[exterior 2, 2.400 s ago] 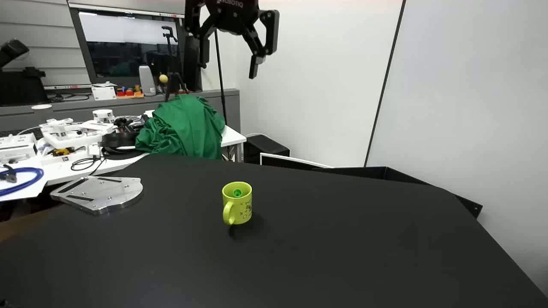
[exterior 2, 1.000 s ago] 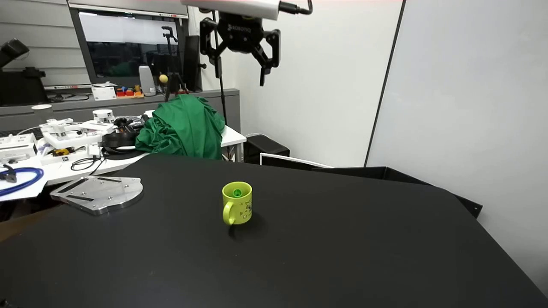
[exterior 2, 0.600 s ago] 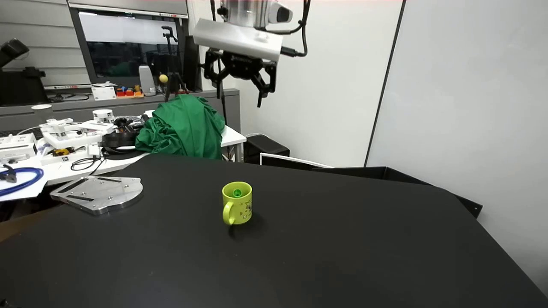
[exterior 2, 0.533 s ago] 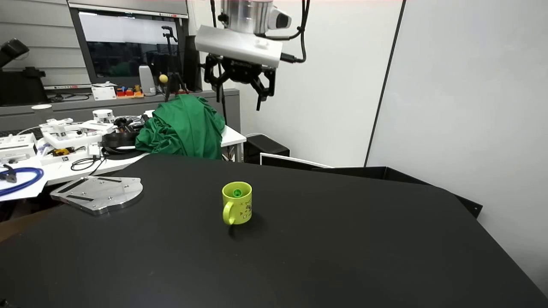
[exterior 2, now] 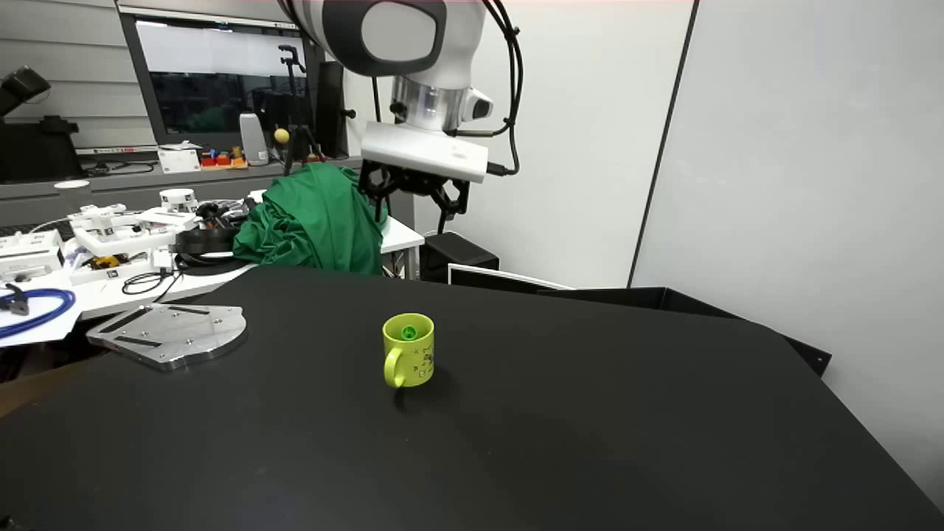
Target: Remove and then put back the glue stick in the mug
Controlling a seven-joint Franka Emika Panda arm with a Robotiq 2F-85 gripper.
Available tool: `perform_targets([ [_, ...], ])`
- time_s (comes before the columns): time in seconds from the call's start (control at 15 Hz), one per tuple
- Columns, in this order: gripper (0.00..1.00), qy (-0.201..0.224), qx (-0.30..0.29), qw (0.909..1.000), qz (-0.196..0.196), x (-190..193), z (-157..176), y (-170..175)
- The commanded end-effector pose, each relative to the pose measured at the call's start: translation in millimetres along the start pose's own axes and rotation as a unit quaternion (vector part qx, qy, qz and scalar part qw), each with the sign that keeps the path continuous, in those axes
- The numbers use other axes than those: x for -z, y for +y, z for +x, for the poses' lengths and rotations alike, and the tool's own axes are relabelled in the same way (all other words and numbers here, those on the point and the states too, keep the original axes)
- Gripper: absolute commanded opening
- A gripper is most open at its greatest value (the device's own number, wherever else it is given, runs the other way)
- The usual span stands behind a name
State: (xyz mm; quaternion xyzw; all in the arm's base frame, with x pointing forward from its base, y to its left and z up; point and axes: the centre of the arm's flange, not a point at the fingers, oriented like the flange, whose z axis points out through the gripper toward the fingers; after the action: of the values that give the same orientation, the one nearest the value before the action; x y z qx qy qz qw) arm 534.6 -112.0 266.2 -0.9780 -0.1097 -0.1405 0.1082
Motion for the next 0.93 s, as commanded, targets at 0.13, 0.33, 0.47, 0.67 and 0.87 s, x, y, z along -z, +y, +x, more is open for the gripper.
perform_targets([
  [0.13,1.0,-0.017,0.001,0.9998,0.012,-51.9,9.5,26.8],
  [0.33,1.0,-0.031,-0.006,0.9993,0.019,-73.2,3.3,32.3],
  [0.47,1.0,-0.039,-0.01,0.9989,0.026,-84.9,-2.4,32.8],
  [0.67,1.0,-0.075,-0.021,0.9957,0.051,-87.6,-12.9,36.3],
  [0.87,1.0,-0.073,-0.01,0.9963,0.044,-88.8,-22.5,30.1],
])
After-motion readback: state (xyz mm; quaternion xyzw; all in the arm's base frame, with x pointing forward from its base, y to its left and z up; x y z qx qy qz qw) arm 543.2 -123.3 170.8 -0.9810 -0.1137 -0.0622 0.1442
